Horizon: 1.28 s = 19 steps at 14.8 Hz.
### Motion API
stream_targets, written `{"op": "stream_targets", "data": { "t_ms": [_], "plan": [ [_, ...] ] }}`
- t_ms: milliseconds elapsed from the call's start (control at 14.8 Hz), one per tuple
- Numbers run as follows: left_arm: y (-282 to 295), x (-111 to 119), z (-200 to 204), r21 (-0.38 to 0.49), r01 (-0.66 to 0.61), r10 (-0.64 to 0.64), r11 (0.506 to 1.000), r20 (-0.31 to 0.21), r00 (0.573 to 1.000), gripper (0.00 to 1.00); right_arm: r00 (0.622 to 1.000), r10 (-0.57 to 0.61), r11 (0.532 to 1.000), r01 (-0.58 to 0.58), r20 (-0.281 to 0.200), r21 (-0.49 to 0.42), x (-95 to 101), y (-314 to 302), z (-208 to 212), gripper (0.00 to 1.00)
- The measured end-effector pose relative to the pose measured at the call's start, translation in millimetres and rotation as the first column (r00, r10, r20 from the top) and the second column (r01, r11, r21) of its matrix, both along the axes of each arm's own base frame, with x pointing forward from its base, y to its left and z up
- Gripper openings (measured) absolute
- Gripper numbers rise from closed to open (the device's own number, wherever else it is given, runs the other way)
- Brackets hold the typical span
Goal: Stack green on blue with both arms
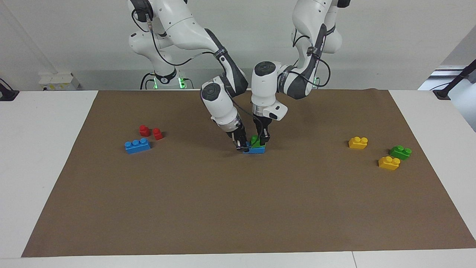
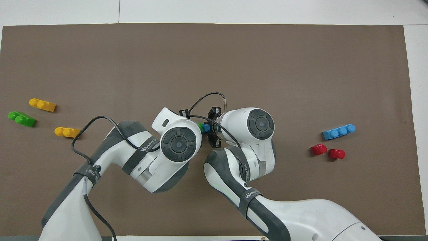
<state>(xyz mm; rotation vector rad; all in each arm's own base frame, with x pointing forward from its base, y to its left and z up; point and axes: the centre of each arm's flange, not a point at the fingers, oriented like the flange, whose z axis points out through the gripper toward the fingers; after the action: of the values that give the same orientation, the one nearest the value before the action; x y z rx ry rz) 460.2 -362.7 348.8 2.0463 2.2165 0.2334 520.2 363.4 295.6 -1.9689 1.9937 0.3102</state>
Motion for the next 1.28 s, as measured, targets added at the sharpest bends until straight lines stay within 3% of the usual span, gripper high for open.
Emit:
{"op": "stream_targets", "data": {
  "t_ms": [337,540,607,675,877,1012,1282],
  "plan": [
    [-1,0,-3,0.011,0.011,-0.011,1.0,0.006,1.0,0.34,1.0,0.001,1.0,-0.001,0.001,0.0,0.1,0,0,0.34],
    [8,6,-19,0.04,0.0,0.0,0.999,-0.005,1.0,0.42,1.0,-0.008,1.0,0.008,-0.001,0.0,1.3,-2,0,0.39],
    [11,9,-24,0.047,0.004,-0.003,0.999,-0.012,1.0,0.54,1.0,-0.012,1.0,0.012,-0.001,-0.001,2.6,-4,-1,0.39],
    [15,11,-25,0.052,0.013,-0.012,0.999,-0.015,1.0,0.64,1.0,-0.017,1.0,0.017,-0.002,-0.002,4.0,-6,-1,0.44],
    [33,26,-13,0.055,0.034,-0.034,0.998,-0.001,0.999,0.97,1.0,-0.026,1.0,0.026,-0.002,-0.005,7.2,-11,-2,0.75],
    [49,36,0,0.056,0.031,-0.031,0.998,0.013,0.999,1.0,0.999,-0.042,0.999,0.042,0.001,-0.003,13.9,-18,0,0.9],
    [70,44,20,0.073,0.023,-0.025,0.997,0.019,1.0,1.0,0.998,-0.059,0.998,0.059,-0.005,-0.002,41.9,-58,11,0.88]
  ]
}}
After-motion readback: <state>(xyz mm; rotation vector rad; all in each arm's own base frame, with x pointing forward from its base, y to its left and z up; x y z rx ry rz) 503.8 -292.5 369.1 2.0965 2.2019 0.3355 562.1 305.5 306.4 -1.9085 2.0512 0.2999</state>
